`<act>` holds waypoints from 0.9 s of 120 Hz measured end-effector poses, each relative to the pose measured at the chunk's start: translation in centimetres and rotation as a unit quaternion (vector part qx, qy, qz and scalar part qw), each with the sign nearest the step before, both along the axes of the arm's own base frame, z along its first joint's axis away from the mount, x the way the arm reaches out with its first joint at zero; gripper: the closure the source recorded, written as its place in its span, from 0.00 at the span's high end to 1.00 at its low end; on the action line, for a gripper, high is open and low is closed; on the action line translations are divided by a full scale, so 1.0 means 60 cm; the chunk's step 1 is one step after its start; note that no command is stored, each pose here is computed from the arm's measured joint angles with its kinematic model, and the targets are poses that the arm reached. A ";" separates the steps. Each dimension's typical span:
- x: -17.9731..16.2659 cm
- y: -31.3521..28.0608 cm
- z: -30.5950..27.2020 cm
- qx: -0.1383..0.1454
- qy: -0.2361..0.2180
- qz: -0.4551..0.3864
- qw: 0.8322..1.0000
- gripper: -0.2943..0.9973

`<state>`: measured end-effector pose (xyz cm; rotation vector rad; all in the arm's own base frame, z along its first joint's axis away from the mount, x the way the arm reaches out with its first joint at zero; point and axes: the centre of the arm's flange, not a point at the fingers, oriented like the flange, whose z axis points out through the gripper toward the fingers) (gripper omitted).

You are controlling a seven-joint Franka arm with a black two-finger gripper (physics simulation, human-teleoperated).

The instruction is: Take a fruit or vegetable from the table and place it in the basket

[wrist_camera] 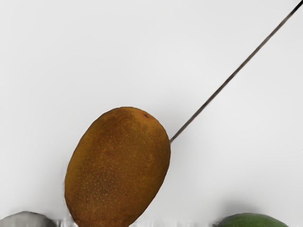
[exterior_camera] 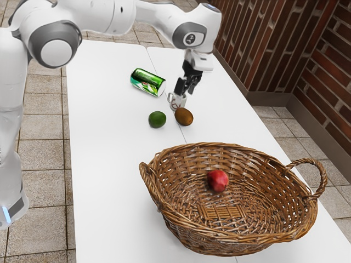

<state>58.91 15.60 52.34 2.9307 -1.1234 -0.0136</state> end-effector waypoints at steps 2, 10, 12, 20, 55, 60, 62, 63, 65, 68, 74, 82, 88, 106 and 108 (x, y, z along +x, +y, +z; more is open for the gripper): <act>-0.005 0.016 0.003 -0.001 0.000 0.019 1.000 0.77; -0.028 0.071 0.015 -0.002 0.004 0.090 0.996 0.77; -0.031 0.079 0.018 -0.003 0.005 0.105 0.994 0.77; -0.042 0.084 0.035 -0.007 0.004 0.153 0.988 0.77; -0.013 -0.048 -0.018 -0.002 0.053 0.250 0.967 0.77; -0.017 -0.048 -0.028 0.008 0.058 0.267 0.962 0.77; -0.019 -0.044 -0.030 0.011 0.058 0.276 0.959 0.77; -0.020 -0.043 -0.030 0.013 0.058 0.280 0.958 0.77; -0.021 -0.041 -0.030 0.015 0.057 0.288 0.956 0.77; -0.021 -0.043 -0.029 0.018 0.055 0.296 0.953 0.77; -0.043 -0.059 -0.011 0.010 0.045 0.306 0.951 0.77; -0.126 -0.076 0.024 -0.026 0.020 0.310 0.950 0.77; -0.162 -0.040 0.024 -0.028 0.009 0.341 0.940 0.77; -0.174 -0.006 -0.004 -0.014 0.001 0.395 0.919 0.77; -0.175 -0.005 -0.007 -0.013 0.001 0.399 0.917 0.77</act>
